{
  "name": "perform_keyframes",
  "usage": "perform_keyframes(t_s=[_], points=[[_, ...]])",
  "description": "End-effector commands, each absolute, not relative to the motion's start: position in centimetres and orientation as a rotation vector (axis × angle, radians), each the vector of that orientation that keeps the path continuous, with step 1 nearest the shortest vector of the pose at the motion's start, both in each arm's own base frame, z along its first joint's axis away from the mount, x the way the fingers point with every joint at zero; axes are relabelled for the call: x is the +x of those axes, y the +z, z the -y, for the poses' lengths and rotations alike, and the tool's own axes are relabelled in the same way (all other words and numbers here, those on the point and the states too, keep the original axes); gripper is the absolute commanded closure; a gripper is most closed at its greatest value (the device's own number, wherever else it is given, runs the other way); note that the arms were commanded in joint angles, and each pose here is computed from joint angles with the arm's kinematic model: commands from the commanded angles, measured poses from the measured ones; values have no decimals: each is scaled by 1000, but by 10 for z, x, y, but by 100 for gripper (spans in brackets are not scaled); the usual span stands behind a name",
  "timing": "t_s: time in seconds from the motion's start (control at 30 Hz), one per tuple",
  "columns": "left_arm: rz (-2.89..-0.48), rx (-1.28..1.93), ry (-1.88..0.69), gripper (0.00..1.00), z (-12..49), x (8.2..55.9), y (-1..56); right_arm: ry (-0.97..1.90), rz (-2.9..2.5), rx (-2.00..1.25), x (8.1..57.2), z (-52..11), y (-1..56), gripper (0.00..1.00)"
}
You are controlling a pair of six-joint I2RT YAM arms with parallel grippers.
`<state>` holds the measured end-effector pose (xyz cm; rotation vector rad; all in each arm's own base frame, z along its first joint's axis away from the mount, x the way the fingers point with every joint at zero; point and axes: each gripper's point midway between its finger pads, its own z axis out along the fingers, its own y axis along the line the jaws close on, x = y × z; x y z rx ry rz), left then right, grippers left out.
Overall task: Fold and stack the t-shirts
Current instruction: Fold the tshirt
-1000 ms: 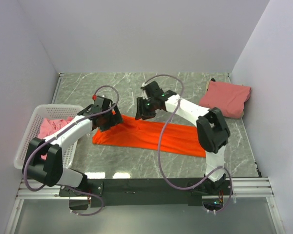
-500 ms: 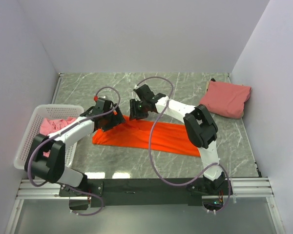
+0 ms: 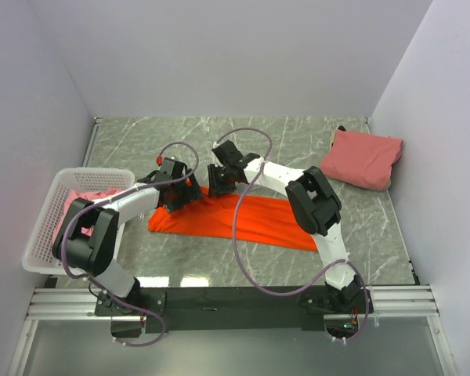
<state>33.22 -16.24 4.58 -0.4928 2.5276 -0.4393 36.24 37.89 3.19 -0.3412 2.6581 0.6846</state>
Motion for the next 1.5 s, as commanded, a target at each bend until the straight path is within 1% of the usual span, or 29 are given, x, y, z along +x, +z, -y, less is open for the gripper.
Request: perform_keyframes(t_s=[0.0,0.03,0.07,0.17,0.23,0.3,0.33,0.37,0.73,0.93,1.17,1.33,1.4,1.43,1.47], points=[[-2489,-476,-430,12,163,345,49,692,-2648,-374,360,-385,33,60],[-2493,-481,-428,12,162,343,45,697,-2655,-372,358,-385,32,62],[-2495,-487,-428,12,161,342,44,703,-2660,-373,356,-385,31,68],[-2509,-517,-407,12,156,336,37,693,-2680,-366,352,-382,28,78],[-2505,-543,-396,12,150,335,37,682,-2670,-367,354,-381,34,81],[-2509,-575,-381,11,145,332,33,647,-2658,-356,357,-376,39,91],[-2504,-592,-379,11,142,332,33,639,-2643,-350,359,-375,46,97],[-2503,-610,-378,11,140,331,32,633,-2637,-347,360,-374,49,100],[-2490,-698,-370,11,126,320,26,526,-2530,-260,376,-353,92,100],[-2488,-713,-351,11,121,320,27,465,-2578,-249,377,-347,81,100],[-2492,-768,-259,11,107,314,27,375,-2609,-217,380,-335,70,100],[-2467,-738,-290,10,111,323,36,388,-2618,-215,383,-335,67,100],[-2447,-705,-327,10,117,334,46,404,-2612,-235,385,-338,67,90],[-2445,-671,-331,10,119,338,50,434,-2614,-253,383,-343,69,78],[-2417,-651,-351,10,124,350,63,436,-2612,-264,384,-342,70,75]])
